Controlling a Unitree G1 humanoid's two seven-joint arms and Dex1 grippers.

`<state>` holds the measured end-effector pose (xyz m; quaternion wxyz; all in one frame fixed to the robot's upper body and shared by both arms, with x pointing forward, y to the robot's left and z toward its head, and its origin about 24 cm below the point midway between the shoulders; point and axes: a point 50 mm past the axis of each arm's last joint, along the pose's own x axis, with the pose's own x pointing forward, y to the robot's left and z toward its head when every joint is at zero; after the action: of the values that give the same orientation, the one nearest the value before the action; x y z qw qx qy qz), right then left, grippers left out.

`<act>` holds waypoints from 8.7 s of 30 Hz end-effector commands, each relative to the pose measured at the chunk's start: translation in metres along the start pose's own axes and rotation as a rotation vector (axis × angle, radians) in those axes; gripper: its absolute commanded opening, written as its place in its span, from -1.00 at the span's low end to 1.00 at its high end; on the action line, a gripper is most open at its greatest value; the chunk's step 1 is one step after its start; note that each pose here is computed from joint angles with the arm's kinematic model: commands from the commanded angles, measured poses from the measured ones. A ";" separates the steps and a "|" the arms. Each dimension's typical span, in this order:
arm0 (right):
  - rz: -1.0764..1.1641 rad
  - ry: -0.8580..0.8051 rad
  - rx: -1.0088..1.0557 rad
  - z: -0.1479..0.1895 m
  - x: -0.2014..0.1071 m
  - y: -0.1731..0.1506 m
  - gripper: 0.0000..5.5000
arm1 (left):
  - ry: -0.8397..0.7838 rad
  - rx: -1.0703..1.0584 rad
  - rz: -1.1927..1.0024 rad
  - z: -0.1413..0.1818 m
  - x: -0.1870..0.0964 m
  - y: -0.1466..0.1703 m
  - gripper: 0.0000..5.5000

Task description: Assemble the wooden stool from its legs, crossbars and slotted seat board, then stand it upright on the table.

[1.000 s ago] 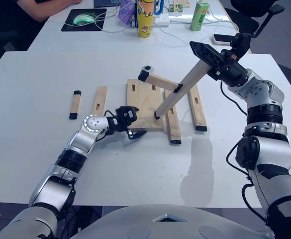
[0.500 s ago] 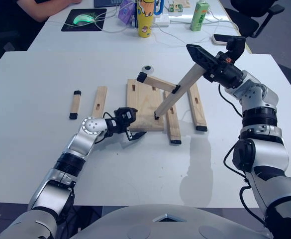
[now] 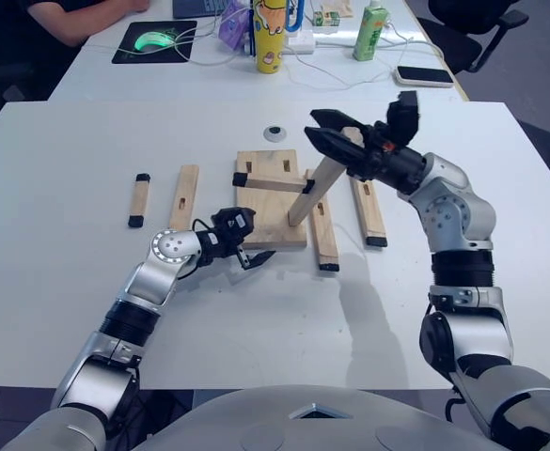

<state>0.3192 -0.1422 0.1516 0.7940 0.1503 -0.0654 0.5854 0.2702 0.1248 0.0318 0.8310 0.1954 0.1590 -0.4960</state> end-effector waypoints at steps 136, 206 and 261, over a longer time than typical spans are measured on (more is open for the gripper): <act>-0.296 -0.357 0.127 0.091 -0.019 0.043 -0.25 | -0.134 -0.378 -0.109 0.008 -0.020 -0.031 0.96; -0.299 0.573 -0.049 -0.063 -0.066 0.050 0.19 | -0.476 -0.706 -0.115 0.058 -0.136 0.042 -0.27; -0.843 0.458 -0.085 -0.149 -0.013 0.018 -1.00 | -0.557 -0.096 0.124 0.083 -0.088 0.072 -0.27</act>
<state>0.2876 -0.1028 0.0228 0.9643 0.0098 0.1188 0.2364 0.2976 0.1880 0.1489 0.8865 0.0261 -0.0491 -0.4594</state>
